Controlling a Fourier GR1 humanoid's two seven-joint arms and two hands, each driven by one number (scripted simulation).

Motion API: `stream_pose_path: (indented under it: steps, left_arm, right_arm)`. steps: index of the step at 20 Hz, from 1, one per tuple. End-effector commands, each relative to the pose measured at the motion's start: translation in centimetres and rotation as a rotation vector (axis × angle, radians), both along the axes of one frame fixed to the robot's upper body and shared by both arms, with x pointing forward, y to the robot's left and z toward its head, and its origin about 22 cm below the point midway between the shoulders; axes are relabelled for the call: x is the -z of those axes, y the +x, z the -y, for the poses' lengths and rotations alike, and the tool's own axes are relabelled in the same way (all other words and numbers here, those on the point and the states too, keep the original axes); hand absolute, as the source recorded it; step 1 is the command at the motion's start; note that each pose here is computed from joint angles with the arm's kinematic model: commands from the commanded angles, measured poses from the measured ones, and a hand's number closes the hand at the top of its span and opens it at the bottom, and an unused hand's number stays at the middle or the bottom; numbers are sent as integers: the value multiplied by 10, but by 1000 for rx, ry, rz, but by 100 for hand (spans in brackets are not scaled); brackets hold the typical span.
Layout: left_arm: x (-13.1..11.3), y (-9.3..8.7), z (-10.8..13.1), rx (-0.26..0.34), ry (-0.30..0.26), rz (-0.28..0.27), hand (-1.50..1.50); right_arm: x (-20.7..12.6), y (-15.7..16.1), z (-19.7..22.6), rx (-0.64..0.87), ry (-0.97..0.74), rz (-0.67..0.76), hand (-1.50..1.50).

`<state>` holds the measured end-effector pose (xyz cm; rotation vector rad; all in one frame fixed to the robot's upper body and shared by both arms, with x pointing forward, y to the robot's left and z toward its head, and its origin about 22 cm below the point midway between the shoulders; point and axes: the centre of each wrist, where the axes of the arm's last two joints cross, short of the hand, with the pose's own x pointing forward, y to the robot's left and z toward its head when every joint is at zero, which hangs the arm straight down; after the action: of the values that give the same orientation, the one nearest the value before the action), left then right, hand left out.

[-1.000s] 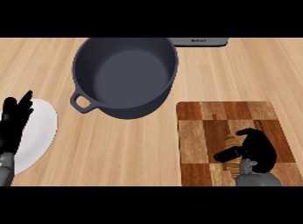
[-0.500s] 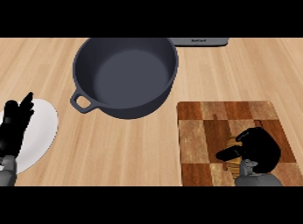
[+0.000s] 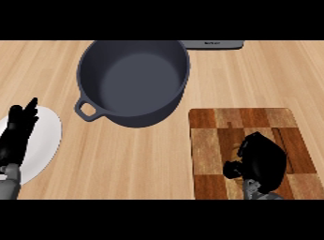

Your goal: Pick the croissant from the cutting board and place it in the pot

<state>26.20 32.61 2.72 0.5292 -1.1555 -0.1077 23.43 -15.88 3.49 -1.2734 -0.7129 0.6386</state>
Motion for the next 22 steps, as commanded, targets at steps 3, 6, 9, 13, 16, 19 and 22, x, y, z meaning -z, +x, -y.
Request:
stream_pose_path:
  steps: [3, 6, 9, 13, 16, 19, 22]
  left_arm:
    - [0, 4, -6, 2, -2, 3, 0]
    - [-9, 4, -14, -12, 1, -14, 0]
    - [4, 5, 3, 9, -12, 6, 0]
    - [-7, -5, -7, 28, 5, -1, 0]
    - [-5, 1, -22, 9, -15, -14, 0]
    - [15, 6, 8, 3, 13, 12, 0]
    - [10, -3, -13, 22, -3, 3, 0]
  right_arm:
    - [-53, -31, -42, -121, -83, 139, 150]
    - [-92, -43, -49, -151, -60, 364, 150]
    - [-106, -50, -62, -256, -71, 520, 150]
    - [-150, -55, -78, -325, -53, 721, 150]
    - [-175, -64, -89, -341, -87, 767, 150]
    - [-202, -48, -103, -384, -90, 759, 150]
    - [-215, -18, -122, -403, -56, 719, 150]
